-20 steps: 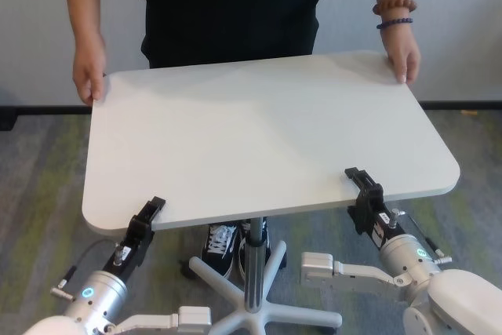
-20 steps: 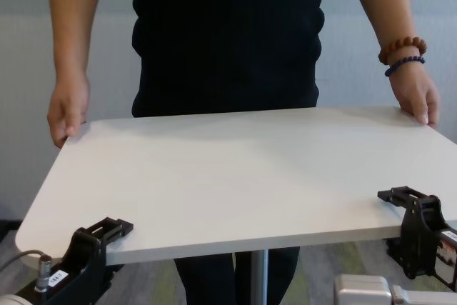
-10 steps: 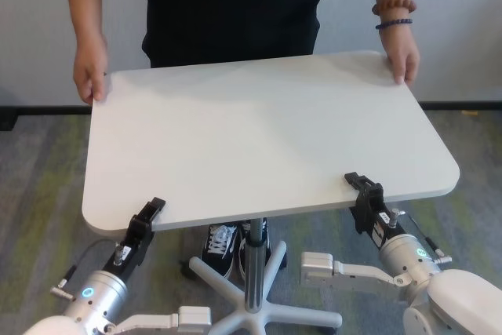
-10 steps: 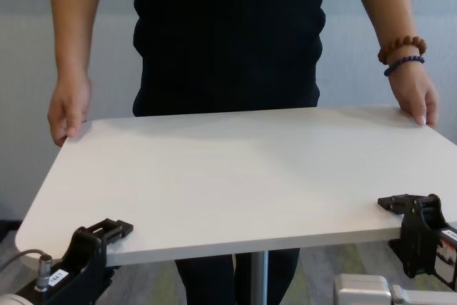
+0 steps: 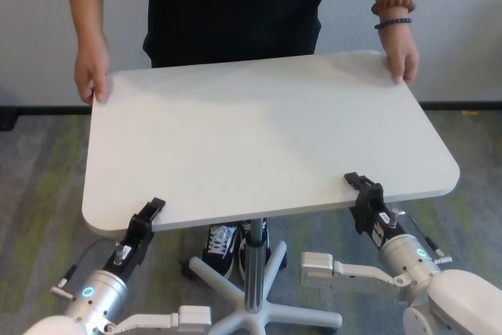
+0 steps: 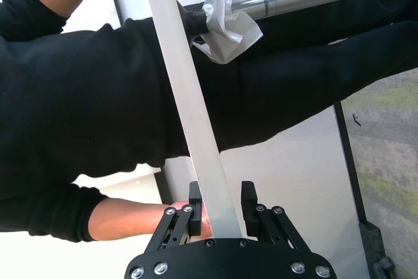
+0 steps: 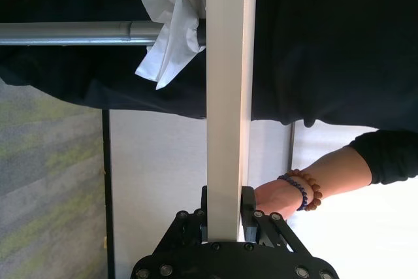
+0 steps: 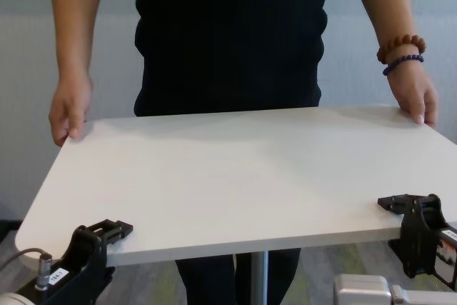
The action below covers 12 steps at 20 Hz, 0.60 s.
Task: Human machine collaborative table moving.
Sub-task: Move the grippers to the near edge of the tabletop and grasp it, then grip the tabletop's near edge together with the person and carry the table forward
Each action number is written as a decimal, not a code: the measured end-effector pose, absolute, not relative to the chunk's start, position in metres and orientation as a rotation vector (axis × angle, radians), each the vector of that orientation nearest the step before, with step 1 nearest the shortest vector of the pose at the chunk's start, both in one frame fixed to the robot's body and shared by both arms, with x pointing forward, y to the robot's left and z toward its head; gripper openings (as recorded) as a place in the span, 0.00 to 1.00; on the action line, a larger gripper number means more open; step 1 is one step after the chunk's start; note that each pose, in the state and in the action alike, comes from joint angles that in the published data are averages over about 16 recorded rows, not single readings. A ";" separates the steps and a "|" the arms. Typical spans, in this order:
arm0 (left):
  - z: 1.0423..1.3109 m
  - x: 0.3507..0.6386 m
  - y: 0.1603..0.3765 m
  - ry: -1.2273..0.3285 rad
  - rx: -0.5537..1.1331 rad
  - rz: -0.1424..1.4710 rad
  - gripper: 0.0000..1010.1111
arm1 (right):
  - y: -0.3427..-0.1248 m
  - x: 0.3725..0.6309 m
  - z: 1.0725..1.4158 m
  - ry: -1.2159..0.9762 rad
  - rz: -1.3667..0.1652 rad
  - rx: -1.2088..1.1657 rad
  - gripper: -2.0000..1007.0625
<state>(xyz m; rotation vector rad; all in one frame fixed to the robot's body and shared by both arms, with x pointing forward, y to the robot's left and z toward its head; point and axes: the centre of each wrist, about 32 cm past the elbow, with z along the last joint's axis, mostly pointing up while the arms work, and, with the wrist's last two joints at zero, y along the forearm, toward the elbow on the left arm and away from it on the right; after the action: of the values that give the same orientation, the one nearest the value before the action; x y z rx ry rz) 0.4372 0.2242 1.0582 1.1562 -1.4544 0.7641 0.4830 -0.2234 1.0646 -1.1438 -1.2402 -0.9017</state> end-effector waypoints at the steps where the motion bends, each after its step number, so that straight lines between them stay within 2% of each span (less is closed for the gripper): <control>1: 1.058 0.437 0.224 -1.454 1.156 0.764 0.37 | -0.223 0.483 1.065 -1.240 -0.902 -1.144 0.22; 12: 1.058 0.437 0.224 -1.454 1.156 0.764 0.31 | -0.223 0.483 1.065 -1.240 -0.902 -1.144 0.22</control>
<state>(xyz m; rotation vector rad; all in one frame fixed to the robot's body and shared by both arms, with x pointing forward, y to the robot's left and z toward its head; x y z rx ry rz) 0.4372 0.2243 1.0582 1.1563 -1.4539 0.7644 0.4830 -0.2234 1.0646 -1.1439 -1.2398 -0.9018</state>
